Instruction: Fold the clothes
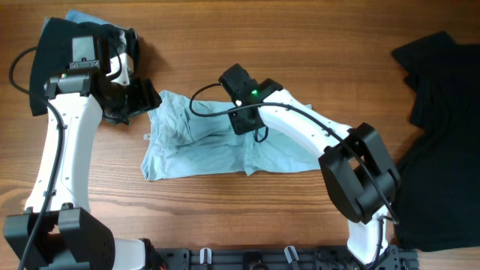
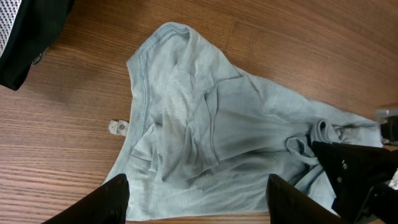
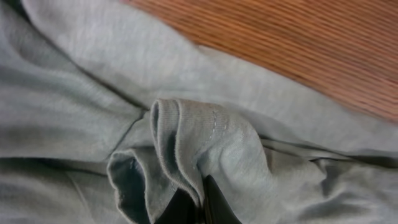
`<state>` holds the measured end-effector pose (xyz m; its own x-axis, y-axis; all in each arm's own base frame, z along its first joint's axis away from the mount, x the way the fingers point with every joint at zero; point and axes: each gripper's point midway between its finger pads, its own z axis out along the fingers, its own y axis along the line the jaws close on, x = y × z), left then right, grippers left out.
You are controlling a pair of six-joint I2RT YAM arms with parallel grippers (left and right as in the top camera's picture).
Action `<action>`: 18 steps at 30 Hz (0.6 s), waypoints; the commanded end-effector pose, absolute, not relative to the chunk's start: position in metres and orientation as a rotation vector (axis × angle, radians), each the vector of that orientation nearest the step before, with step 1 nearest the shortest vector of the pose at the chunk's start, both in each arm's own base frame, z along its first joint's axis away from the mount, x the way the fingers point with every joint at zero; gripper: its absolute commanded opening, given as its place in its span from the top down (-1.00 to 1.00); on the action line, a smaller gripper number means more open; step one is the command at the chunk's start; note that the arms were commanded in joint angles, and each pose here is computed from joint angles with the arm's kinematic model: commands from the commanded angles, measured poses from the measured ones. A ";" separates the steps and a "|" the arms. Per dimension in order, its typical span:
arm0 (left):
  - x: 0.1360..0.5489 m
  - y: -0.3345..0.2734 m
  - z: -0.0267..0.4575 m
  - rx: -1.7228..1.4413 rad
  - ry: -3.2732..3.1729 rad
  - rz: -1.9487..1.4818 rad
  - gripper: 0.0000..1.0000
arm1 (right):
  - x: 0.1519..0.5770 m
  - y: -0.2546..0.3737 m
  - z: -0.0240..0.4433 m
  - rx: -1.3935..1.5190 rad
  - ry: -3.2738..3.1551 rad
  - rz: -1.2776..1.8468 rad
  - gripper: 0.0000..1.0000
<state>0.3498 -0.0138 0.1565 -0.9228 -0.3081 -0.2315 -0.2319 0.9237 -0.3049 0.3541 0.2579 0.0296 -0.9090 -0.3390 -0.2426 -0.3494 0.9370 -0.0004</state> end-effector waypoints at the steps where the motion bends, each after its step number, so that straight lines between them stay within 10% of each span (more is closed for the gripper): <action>1: 0.352 -0.013 0.160 -0.383 2.799 -0.385 -0.40 | 0.372 0.259 0.060 -0.439 2.772 0.091 0.91; 7: 0.354 -0.013 0.160 -0.382 2.794 -0.386 -0.41 | 0.369 0.266 0.062 -0.447 2.780 0.161 0.88; 12: 0.353 -0.013 0.160 -0.383 2.795 -0.386 -0.40 | 0.365 0.273 0.061 -0.459 2.794 0.217 -0.11; 18: 0.350 -0.014 0.159 -0.387 2.811 -0.386 -0.43 | 0.373 0.259 0.078 -0.414 2.766 0.195 -0.17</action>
<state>0.3497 -0.0138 0.1565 -0.9229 -0.3081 -0.2311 -0.2321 0.9237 -0.3048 0.3590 0.2619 0.0425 -0.9133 -0.3024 -0.2729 -0.3285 0.9430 0.0543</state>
